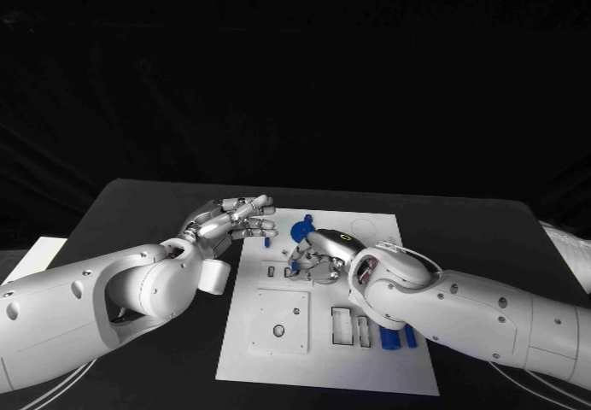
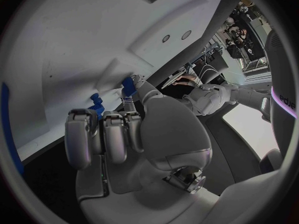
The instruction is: Assemble the parts on the task board
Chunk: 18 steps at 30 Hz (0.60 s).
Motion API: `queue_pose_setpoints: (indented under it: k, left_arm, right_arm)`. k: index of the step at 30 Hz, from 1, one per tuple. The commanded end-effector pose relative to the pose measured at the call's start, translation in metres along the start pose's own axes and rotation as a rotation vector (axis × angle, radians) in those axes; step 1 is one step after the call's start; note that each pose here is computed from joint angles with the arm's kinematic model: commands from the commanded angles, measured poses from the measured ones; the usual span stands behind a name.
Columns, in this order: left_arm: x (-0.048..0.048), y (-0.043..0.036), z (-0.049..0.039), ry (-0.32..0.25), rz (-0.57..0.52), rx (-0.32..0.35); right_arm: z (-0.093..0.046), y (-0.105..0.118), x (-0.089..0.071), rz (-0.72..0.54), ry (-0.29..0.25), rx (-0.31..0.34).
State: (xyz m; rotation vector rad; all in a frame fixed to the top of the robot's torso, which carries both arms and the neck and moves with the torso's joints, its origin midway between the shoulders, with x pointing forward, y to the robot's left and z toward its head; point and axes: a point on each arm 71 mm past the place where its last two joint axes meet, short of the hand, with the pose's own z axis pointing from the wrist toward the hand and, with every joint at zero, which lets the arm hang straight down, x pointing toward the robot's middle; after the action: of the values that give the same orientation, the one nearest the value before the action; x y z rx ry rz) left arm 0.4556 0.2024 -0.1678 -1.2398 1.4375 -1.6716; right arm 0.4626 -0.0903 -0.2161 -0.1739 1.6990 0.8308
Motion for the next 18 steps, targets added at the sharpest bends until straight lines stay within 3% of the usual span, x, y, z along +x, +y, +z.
queue_pose_setpoints:
  k: [1, 18]
  left_arm:
    - [0.0038, 0.0, 0.0001, 0.028, -0.015, -0.002]
    - [0.003, -0.0002, -0.0006, 0.029, -0.015, -0.003]
  right_arm:
    - [-0.0006, -0.003, 0.0069, -0.04, 0.051, 0.022]
    - [-0.0027, -0.0013, 0.0078, -0.114, 0.032, 0.004]
